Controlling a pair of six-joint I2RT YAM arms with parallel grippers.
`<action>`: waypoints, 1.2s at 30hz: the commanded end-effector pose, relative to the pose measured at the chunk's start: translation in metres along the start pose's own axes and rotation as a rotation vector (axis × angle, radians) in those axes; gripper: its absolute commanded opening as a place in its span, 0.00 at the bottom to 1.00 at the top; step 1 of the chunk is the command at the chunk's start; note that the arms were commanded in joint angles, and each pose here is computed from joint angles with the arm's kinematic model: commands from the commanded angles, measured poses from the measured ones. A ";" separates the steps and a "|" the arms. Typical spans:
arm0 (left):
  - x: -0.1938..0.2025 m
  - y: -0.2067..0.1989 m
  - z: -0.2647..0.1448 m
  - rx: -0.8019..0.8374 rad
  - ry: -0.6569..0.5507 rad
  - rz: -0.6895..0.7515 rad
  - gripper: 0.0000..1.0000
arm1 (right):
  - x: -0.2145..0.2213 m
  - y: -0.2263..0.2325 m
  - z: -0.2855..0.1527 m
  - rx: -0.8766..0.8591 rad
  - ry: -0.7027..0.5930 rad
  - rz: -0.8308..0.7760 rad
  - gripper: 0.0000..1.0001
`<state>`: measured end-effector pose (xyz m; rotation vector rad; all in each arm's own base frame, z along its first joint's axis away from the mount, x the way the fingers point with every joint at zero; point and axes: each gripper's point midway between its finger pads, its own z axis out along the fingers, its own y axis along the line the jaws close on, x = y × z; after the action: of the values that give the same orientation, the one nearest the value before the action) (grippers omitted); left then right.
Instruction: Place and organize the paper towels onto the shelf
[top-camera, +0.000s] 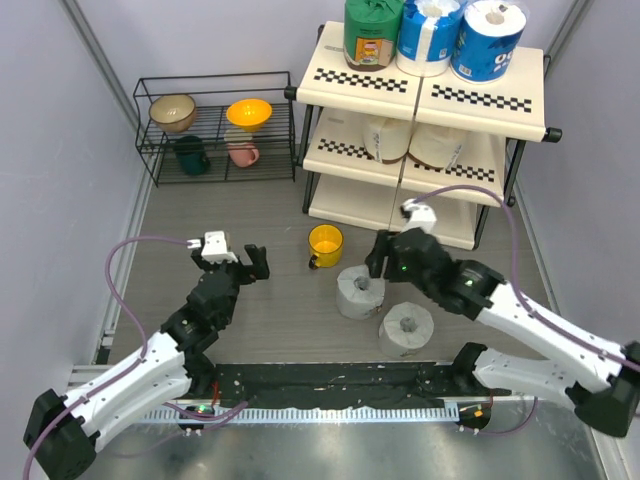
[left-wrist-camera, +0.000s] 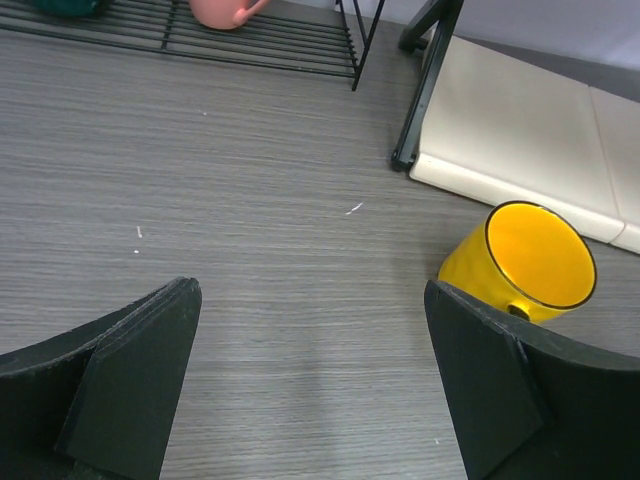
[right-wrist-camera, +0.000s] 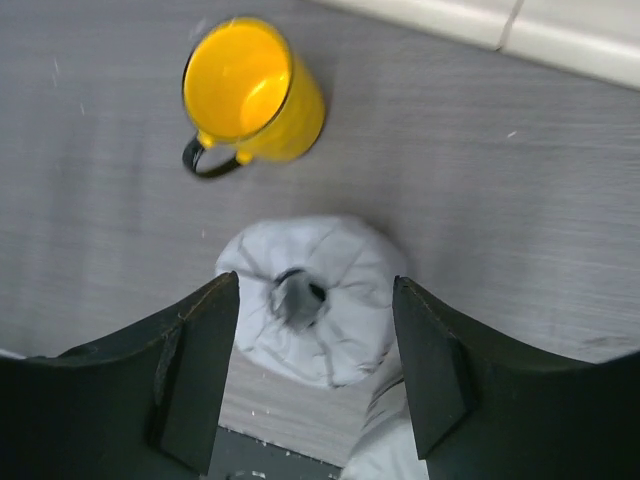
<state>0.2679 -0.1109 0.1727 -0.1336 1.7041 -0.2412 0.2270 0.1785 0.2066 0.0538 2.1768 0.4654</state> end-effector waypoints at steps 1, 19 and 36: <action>-0.015 0.004 0.002 -0.009 -0.078 0.011 1.00 | 0.001 0.011 0.003 0.106 -0.055 -0.029 0.68; 0.001 0.027 -0.004 -0.043 -0.097 0.044 1.00 | 0.057 0.001 0.037 0.140 0.076 -0.072 0.80; 0.004 0.025 -0.002 -0.038 -0.093 0.037 1.00 | 0.091 -0.010 0.050 0.147 0.145 -0.087 0.69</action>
<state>0.2630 -0.0876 0.1499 -0.1064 1.6683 -0.1549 0.2064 0.1945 0.1097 -0.0139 2.3570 0.2494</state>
